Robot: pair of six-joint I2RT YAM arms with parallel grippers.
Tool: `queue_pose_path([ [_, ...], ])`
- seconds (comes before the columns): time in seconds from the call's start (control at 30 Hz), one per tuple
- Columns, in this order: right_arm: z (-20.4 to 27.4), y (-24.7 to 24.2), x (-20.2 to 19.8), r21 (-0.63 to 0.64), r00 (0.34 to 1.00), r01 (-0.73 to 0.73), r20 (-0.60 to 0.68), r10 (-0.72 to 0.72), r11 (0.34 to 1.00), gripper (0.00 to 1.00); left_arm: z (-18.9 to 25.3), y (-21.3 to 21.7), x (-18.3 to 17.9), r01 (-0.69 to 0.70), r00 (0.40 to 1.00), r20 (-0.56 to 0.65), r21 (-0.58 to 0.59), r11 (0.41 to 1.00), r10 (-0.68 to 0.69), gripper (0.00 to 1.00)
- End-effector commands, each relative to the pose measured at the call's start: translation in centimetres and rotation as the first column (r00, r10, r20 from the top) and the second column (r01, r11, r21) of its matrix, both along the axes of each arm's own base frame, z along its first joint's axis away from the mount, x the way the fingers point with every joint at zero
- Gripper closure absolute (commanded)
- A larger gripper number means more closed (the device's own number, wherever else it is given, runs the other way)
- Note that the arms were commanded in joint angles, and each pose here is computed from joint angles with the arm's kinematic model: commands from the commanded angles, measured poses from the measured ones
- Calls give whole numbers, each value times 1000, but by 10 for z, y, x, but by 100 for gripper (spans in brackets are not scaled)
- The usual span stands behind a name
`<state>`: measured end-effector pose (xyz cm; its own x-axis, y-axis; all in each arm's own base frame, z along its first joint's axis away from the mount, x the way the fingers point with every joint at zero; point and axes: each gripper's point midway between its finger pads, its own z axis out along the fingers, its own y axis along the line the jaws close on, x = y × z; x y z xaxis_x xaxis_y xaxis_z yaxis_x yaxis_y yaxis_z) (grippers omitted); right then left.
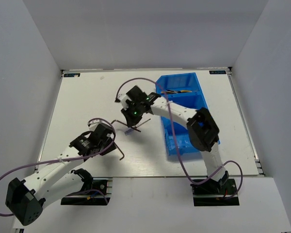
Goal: Sort the tools into containers
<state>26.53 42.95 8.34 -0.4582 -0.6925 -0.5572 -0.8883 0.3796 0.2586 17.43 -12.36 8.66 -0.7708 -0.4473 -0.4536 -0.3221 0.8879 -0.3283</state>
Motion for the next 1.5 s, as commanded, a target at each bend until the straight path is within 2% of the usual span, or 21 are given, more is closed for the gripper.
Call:
queue_pose_path([
  [0.0, 104, -5, 7, 216, 1000, -8, 28, 2, 976, 100, -9, -10, 10, -38, 999, 9, -41, 998, 38, 57],
  [0.07, 118, -21, 12, 239, 999, -6, 37, -3, 971, 100, -23, -14, 8, -44, 999, -20, -50, 998, 43, 57],
  [0.1, 127, -34, 23, 238, 996, -1, 82, -19, 971, 100, -27, -15, 9, -52, 998, -27, -51, 997, 51, 56],
  [0.23, 132, -104, 65, 133, 964, 5, 265, -40, 991, 100, -46, -20, 15, -53, 997, -50, -31, 998, 51, 51],
  [0.27, 125, -117, 70, 94, 955, -23, 298, -6, 995, 100, -47, -21, 17, -53, 997, -58, -24, 998, 52, 50],
  [0.3, 126, -130, 74, 75, 950, -25, 314, 0, 997, 100, -49, -21, 17, -53, 996, -69, -14, 998, 52, 49],
  [0.33, 125, -159, 94, 42, 935, 9, 353, -24, 999, 100, -52, -22, 21, -58, 995, -81, 10, 998, 59, 47],
  [0.47, 125, -214, 123, -9, 904, -36, 425, 36, 999, 100, -58, -22, 27, -67, 993, -98, 53, 996, 72, 46],
  [0.6, 106, -253, 126, -55, 894, -126, 426, 138, 990, 100, -62, -24, 32, -74, 992, -101, 45, 996, 78, 43],
  [0.63, 100, -258, 129, -86, 870, -174, 452, 194, 981, 100, -68, -22, 29, -73, 990, -117, 59, 996, 80, 43],
  [0.73, 71, -275, 123, -127, 878, -214, 409, 248, 968, 100, -73, -22, 29, -73, 989, -127, 68, 995, 81, 43],
  [0.87, 52, -284, 111, -120, 885, -254, 371, 280, 960, 100, -79, -14, 25, -83, 981, -164, 122, 989, 103, 43],
  [0.9, 44, -286, 108, -121, 893, -251, 355, 278, 960, 96, -77, -14, 27, -86, 982, -159, 129, 988, 107, 43],
  [1.03, 45, -288, 104, -98, 913, -226, 326, 246, 969, 40, -82, -7, 25, -91, 978, -168, 168, 982, 119, 41],
  [1.07, 53, -288, 104, -82, 911, -218, 340, 233, 973, 38, -82, -7, 25, -90, 977, -175, 175, 981, 120, 41],
  [1.13, 63, -290, 106, -53, 922, -173, 342, 181, 983, 36, -87, -4, 24, -87, 973, -194, 206, 975, 128, 42],
  [1.2, 83, -290, 103, 12, 933, -119, 344, 107, 993, 36, -94, 0, 18, -77, 962, -235, 245, 967, 136, 50],
  [1.27, 97, -289, 100, 60, 932, -103, 355, 75, 993, 36, -96, 2, 16, -70, 956, -258, 267, 961, 141, 63],
  [1.3, 113, -287, 93, 110, 932, -78, 362, 33, 991, 36, -96, 4, 14, -64, 950, -276, 284, 957, 146, 67],
  [1.4, 119, -289, 87, 180, 938, -38, 345, -28, 983, 36, -104, 8, 8, -31, 940, -312, 332, 943, 141, 78],
  [1.47, 131, -293, 80, 208, 924, -24, 378, -58, 978, 35, -106, 8, 5, -6, 936, -330, 334, 943, 123, 88],
])
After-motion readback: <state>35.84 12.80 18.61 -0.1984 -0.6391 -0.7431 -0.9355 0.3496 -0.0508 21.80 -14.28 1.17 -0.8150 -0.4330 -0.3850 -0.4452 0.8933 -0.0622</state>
